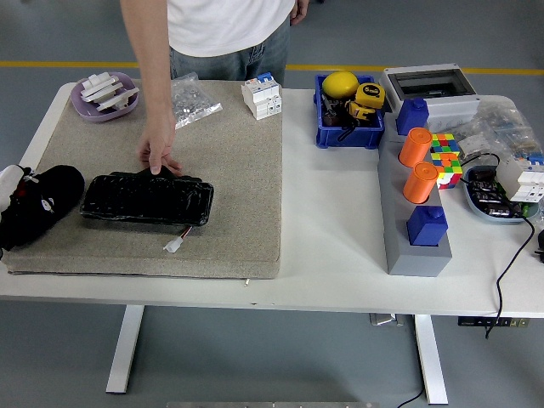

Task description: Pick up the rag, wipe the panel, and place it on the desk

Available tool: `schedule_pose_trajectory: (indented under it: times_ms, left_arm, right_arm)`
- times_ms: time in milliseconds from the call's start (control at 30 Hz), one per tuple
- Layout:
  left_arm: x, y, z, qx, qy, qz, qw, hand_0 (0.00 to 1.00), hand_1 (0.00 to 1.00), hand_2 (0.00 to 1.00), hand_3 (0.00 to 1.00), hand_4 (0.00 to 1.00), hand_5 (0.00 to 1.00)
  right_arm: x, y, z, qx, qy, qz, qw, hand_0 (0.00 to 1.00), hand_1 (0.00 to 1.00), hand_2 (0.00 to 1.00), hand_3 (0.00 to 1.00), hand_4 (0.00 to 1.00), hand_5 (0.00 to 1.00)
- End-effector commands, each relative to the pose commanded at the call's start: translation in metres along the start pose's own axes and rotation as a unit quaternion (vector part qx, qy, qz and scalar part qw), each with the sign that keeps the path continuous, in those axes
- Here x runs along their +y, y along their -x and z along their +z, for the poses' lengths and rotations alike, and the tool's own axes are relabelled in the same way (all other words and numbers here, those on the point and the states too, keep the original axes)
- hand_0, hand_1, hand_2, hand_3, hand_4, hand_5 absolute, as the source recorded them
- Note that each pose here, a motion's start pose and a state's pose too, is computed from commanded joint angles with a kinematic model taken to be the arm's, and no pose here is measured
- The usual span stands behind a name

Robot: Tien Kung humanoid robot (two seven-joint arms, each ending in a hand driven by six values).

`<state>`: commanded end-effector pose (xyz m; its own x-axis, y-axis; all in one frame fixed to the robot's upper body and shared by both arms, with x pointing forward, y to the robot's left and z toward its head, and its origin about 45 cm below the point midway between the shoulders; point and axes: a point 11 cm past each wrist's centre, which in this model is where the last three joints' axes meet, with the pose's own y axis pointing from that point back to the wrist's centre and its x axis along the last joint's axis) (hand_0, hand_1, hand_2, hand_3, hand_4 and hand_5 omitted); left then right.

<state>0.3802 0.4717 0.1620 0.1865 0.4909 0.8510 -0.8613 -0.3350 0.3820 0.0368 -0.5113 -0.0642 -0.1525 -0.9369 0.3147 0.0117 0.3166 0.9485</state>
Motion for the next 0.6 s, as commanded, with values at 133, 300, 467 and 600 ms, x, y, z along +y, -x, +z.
schedule_pose_trajectory:
  times_ms: [133,300,467,600]
  left_arm:
    - [0.006,-0.016,0.005,-0.002,0.004,0.026,1.000,0.236,0.475,0.622,0.531,0.101,0.002]
    - [0.017,-0.034,0.018,-0.012,0.018,0.059,0.998,0.237,0.467,0.622,0.529,0.099,0.002]
    - [0.032,-0.037,0.040,-0.018,0.038,0.082,0.996,0.238,0.473,0.623,0.526,0.096,0.002]
    - [0.035,-0.024,0.052,-0.017,0.047,0.077,0.996,0.238,0.473,0.623,0.526,0.096,0.002]
  right_arm:
    - [0.000,-0.001,0.001,0.000,0.002,0.001,1.000,0.751,0.642,0.687,0.687,0.998,0.615]
    - [0.000,-0.001,0.003,0.000,0.005,0.001,1.000,0.748,0.642,0.687,0.687,0.998,0.616]
    - [-0.001,-0.002,0.005,-0.001,0.007,0.001,1.000,0.748,0.642,0.686,0.687,0.998,0.615]
    - [-0.001,-0.002,0.006,0.000,0.008,0.001,1.000,0.748,0.642,0.686,0.687,0.998,0.615]
